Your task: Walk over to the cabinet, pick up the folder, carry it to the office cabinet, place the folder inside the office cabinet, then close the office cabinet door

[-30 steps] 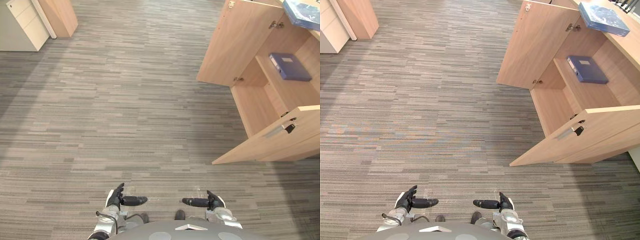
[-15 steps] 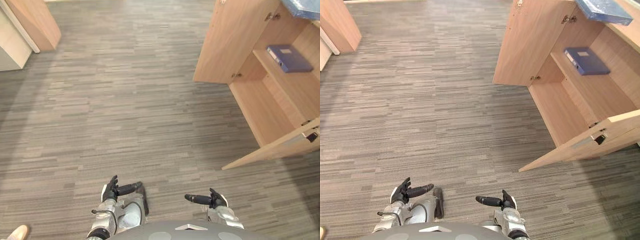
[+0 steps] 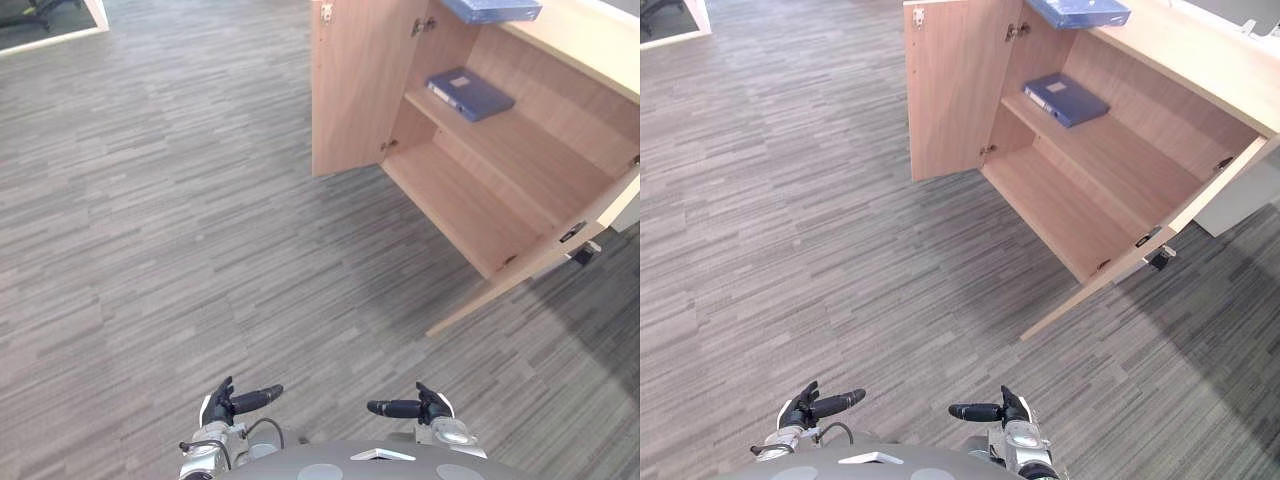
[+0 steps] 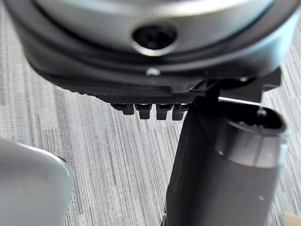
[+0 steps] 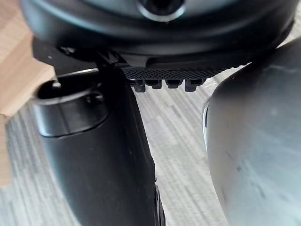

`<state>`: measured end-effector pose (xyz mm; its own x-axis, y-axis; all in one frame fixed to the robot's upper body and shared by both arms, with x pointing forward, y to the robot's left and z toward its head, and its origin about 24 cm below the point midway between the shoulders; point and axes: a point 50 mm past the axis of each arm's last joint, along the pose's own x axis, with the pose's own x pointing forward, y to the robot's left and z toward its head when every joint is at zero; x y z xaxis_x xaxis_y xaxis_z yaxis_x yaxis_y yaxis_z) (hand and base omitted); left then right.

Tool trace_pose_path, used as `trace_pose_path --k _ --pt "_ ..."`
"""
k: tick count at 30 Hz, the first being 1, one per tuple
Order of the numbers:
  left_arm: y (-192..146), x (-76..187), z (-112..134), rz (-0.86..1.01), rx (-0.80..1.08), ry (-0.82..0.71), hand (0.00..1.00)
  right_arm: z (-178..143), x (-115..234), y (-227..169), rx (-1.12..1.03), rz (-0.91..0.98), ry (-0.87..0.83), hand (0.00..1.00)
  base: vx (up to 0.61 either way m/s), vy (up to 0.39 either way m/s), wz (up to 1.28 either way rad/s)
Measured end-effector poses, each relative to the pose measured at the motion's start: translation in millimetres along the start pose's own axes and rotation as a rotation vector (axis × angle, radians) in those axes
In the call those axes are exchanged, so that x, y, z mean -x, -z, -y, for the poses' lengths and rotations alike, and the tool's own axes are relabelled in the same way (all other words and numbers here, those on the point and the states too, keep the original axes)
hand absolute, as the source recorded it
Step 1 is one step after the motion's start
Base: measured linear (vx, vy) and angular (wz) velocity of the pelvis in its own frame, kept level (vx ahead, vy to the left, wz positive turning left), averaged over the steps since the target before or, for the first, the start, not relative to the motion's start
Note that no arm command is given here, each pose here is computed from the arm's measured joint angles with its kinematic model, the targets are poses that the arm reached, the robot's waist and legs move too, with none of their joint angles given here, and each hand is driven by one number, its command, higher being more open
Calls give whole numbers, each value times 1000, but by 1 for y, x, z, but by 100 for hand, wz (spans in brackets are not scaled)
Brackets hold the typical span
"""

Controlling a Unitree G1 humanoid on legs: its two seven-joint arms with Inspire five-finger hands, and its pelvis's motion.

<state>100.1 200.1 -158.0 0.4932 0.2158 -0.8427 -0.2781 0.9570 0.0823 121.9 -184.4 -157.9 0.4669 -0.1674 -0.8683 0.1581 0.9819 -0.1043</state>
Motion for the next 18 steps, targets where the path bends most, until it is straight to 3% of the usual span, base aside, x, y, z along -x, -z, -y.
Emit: trace_pose_path --k 8,14,18 --pt "4 2 13 -7 -33 47 100 16 -2 -18 -258 72 77 100 163 -86 0" --pt "4 3 32 -8 -40 119 100 21 -4 -28 -367 93 96 100 373 -279 -12" --pt "-4 1 37 17 -7 121 100 21 -2 -14 -395 56 105 100 299 -193 13"
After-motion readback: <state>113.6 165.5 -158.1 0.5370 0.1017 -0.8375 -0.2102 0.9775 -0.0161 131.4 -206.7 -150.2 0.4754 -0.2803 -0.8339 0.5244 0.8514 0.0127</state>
